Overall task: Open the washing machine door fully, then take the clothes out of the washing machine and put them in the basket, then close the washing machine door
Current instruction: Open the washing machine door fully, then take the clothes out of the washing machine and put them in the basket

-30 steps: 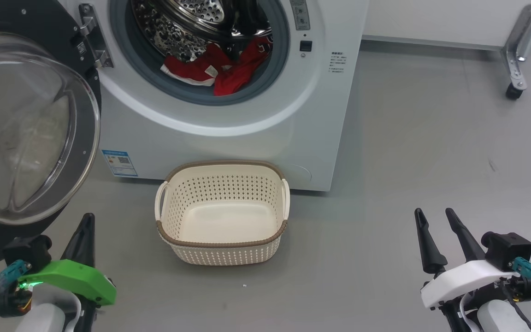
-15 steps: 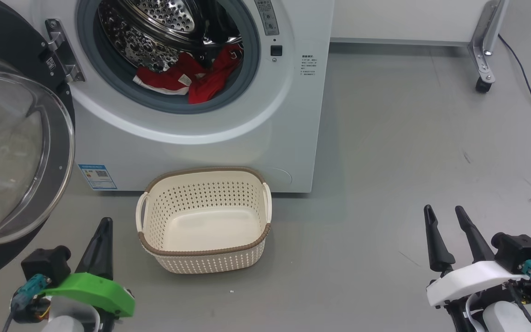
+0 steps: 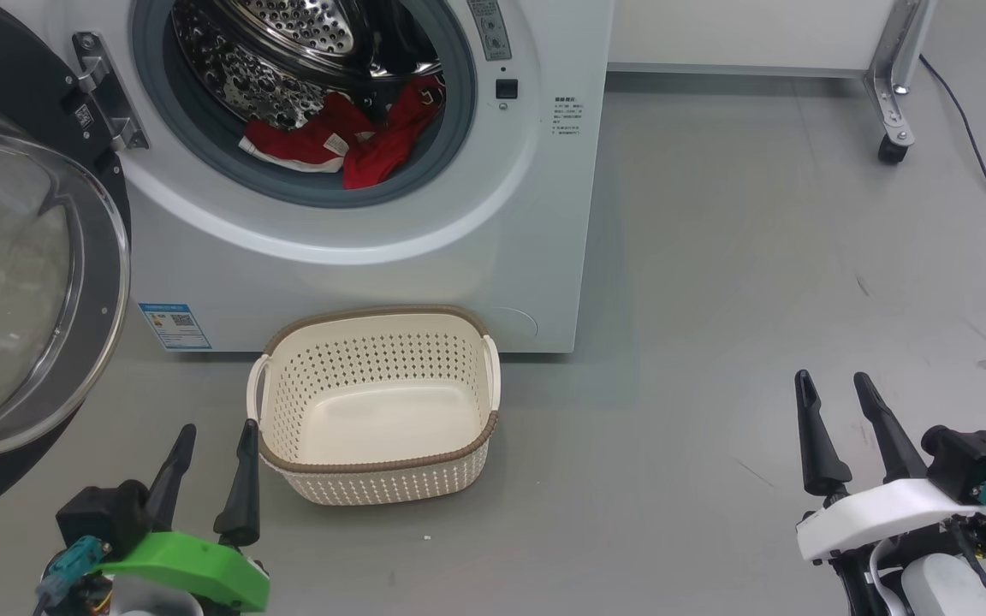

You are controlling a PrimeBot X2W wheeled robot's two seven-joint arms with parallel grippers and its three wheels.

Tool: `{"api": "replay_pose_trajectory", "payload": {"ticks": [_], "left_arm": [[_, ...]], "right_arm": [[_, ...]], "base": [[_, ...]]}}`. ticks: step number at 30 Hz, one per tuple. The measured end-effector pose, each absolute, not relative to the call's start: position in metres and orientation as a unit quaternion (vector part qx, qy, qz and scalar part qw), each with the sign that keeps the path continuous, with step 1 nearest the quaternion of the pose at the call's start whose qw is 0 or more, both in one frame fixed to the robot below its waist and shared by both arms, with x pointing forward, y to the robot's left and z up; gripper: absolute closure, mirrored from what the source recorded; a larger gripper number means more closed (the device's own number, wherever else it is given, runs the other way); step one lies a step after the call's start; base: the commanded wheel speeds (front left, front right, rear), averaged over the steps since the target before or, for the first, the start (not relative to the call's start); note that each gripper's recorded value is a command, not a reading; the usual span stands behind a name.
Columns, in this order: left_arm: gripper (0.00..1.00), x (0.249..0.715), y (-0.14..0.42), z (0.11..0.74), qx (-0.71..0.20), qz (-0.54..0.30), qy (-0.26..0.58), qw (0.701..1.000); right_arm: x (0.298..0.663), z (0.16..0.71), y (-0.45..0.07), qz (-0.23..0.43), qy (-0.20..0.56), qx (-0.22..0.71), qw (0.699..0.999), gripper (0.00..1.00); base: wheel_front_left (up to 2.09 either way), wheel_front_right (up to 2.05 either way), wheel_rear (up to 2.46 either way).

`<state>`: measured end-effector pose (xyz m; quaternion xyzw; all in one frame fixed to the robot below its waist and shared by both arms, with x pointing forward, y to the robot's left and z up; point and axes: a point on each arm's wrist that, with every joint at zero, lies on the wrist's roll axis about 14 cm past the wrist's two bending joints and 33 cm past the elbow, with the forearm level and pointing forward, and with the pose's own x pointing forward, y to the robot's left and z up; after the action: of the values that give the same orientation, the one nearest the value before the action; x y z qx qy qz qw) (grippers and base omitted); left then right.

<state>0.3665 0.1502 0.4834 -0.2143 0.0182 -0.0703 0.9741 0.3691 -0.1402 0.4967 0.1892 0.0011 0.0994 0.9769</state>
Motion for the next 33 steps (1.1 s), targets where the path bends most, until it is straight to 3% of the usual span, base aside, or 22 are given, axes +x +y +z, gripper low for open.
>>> {"api": "replay_pose_trajectory", "payload": {"ticks": [17,33], "left_arm": [[0.00,0.3661,0.1512,0.4910,-0.207,-0.074,0.003,0.975],[0.00,0.3656,0.1455,0.4931,-0.207,-0.080,-0.001,0.975]], "right_arm": [[0.3691,0.4918,-0.1451,0.106,0.006,0.124,0.987,0.00],[0.3689,0.4907,-0.1454,0.099,0.006,0.130,0.987,0.00]], "base": [[0.00,0.00,0.00],[0.00,0.00,0.00]]}}
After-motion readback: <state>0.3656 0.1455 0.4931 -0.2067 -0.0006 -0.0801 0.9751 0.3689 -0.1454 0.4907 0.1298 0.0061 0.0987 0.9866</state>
